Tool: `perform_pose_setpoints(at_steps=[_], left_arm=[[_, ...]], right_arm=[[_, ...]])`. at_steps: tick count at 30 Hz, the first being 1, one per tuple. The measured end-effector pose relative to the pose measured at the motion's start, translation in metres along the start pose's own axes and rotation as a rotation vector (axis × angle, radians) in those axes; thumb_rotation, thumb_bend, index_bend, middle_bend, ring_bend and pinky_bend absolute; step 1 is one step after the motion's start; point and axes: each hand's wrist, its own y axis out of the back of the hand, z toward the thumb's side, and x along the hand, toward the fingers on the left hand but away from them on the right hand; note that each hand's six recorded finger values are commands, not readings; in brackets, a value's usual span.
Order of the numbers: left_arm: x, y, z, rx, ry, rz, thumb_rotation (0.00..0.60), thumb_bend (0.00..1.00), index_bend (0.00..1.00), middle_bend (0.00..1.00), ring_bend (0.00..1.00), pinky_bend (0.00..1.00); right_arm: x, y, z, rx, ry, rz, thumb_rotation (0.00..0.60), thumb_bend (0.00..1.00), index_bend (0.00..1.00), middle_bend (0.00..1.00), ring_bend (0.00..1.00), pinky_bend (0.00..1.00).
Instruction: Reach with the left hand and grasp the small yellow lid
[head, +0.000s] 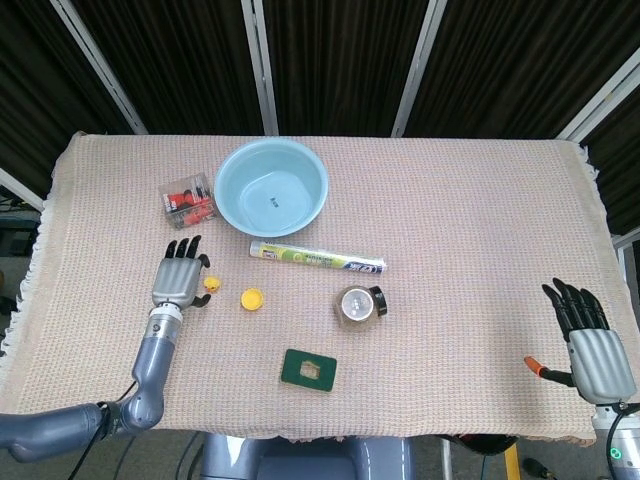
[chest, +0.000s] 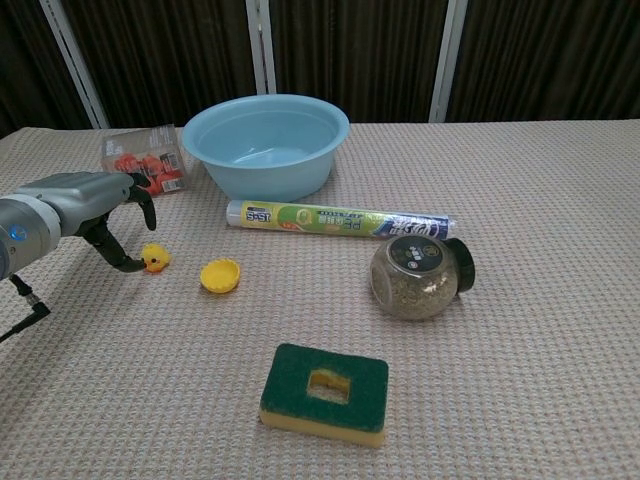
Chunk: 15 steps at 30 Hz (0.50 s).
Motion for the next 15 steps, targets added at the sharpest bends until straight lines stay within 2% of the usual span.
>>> perform_pose_setpoints(at_steps=[15], left_arm=[[0.011,-0.014,0.011,0.018,0.014,-0.016,0.600,0.22,0.38,0.00,0.00,0.00]], right_arm=[[-0.001,0.001,-0.001,-0.013,-0.006,-0.003,0.600,0.05,0.01,0.00,0.00,0.03]])
